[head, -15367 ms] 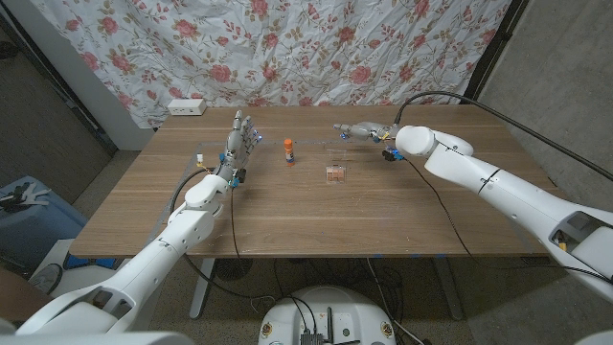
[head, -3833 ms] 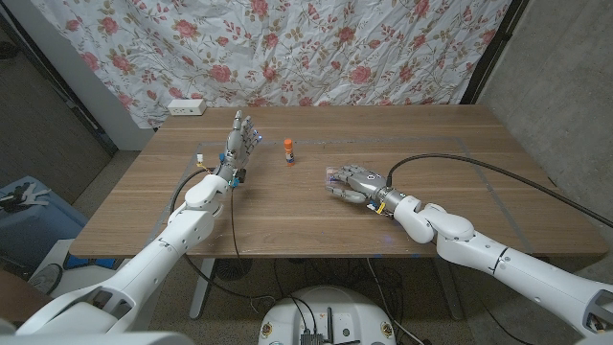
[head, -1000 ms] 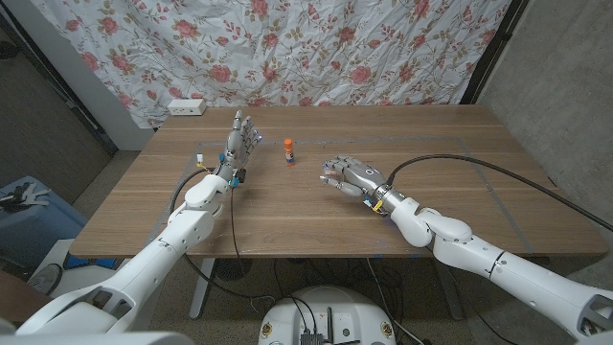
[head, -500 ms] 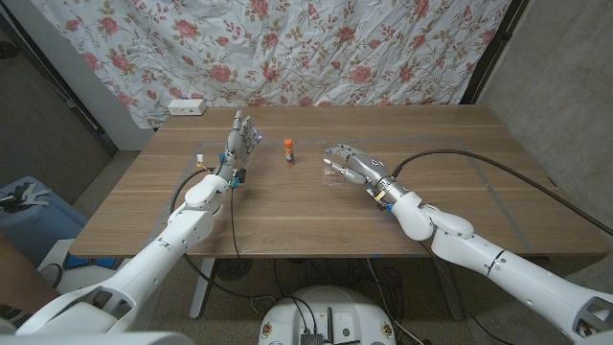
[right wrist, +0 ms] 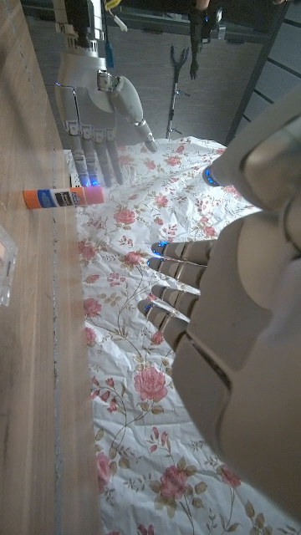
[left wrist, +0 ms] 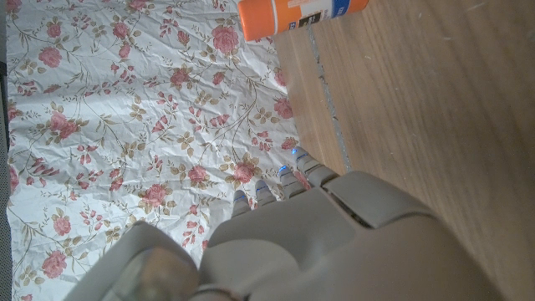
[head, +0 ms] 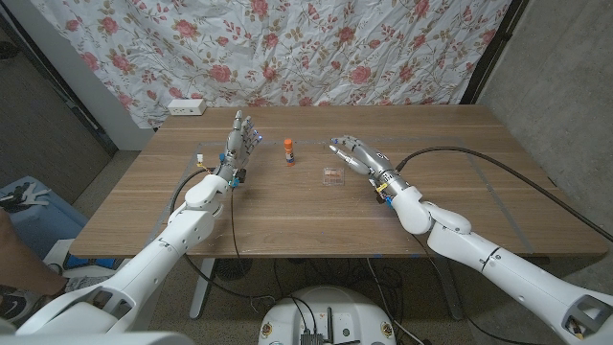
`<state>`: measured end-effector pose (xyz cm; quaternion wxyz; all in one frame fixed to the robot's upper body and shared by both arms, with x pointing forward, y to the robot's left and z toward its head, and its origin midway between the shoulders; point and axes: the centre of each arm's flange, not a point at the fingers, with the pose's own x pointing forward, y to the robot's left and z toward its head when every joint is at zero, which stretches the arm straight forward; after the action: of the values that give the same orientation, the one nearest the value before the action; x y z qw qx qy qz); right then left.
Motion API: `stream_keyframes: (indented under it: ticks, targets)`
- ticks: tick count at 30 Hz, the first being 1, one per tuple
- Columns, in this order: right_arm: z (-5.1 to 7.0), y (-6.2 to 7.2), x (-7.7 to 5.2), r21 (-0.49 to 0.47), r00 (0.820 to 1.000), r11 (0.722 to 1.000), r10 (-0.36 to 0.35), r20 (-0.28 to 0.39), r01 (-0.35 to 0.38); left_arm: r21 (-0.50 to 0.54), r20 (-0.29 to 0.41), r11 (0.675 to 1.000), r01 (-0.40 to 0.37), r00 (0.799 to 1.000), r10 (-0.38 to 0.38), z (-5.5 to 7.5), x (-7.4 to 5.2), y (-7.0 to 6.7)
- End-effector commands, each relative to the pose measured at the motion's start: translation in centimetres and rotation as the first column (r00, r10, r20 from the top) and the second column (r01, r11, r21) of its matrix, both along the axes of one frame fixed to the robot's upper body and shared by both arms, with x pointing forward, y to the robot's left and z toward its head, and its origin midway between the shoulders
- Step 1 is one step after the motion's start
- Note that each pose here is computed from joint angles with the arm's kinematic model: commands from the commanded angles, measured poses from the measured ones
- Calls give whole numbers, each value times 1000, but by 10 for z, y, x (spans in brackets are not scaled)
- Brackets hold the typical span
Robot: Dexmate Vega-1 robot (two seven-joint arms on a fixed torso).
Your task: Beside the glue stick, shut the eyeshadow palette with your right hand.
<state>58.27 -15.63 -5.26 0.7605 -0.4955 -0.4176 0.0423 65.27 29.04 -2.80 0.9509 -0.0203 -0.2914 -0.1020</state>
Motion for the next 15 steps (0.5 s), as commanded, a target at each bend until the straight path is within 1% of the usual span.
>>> stream_keyframes:
  ticks: [1,7,10,15]
  targets:
    - [18,-12,13,96,999,995,-23,-46,28,0,1,1000,-1,1000,1,0,0,0]
    - [21,-17,19,137,996,989,-44,-84,55,1,1,1000,0,1000,0,0,0,0]
    - [23,-18,22,150,994,987,-39,-99,53,1,1,1000,1,1000,-1,0,0,0]
    - [26,-21,31,202,991,979,-4,-132,31,1,1,1000,0,1000,0,0,0,0]
